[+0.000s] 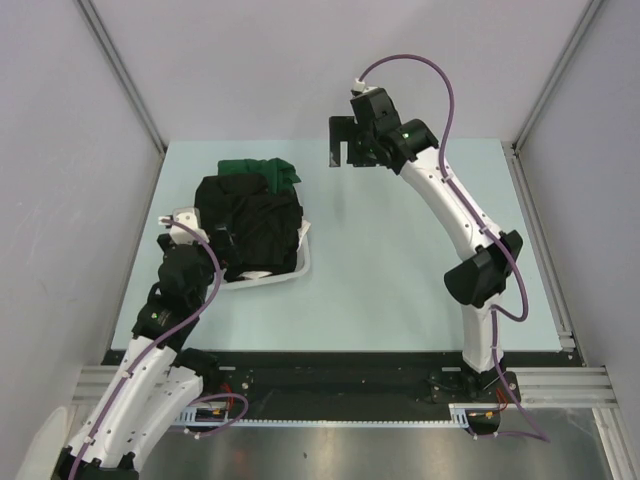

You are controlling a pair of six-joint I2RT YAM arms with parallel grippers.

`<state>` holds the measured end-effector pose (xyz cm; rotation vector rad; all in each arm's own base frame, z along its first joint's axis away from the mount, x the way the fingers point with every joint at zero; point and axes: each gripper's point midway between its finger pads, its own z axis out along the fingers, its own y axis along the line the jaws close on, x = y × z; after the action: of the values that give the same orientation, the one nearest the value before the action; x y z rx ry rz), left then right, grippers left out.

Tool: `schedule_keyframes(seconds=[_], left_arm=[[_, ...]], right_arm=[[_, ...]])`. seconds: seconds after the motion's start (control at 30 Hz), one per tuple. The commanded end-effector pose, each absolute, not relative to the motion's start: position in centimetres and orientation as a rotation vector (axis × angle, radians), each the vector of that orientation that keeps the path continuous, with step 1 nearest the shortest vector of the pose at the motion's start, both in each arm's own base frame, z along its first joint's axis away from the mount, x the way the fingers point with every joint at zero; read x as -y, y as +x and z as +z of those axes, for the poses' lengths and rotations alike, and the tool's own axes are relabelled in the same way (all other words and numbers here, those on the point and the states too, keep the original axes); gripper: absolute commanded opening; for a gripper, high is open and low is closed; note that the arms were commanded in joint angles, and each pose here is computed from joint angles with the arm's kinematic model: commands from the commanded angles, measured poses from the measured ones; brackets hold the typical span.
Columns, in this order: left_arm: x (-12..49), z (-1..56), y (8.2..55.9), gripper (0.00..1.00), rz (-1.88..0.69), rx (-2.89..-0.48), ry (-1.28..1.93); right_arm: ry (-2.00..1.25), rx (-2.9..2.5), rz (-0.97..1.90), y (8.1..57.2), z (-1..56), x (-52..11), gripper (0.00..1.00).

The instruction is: Fold and stack the t-shirts

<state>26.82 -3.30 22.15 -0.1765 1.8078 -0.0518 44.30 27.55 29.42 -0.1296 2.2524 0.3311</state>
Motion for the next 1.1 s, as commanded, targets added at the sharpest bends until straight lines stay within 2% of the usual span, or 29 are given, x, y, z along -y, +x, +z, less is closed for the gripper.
schedule_keyframes(seconds=[0.0,0.27,0.63,0.87,1.07], left_arm=[[2.9,23.4,26.8,0.99,-0.028,-1.772,-0.171],[2.2,23.2,26.8,0.99,0.003,-1.77,-0.209],[-0.9,23.1,25.8,1.0,0.152,-1.749,-0.335],[-1.8,23.6,25.7,1.0,0.197,-1.724,-0.376],[-2.5,23.1,25.3,0.99,0.235,-1.727,-0.397]], right_arm=[[-0.135,-2.2,0.394,44.8,31.1,-28.7,1.0],[-0.16,-2.171,0.421,44.1,31.4,-29.7,1.0],[-0.281,-2.244,0.577,41.9,28.3,-34.6,0.98],[-0.386,-2.314,0.726,39.0,26.6,-38.9,0.96],[-0.46,-2.312,0.825,36.1,28.3,-41.3,0.96]])
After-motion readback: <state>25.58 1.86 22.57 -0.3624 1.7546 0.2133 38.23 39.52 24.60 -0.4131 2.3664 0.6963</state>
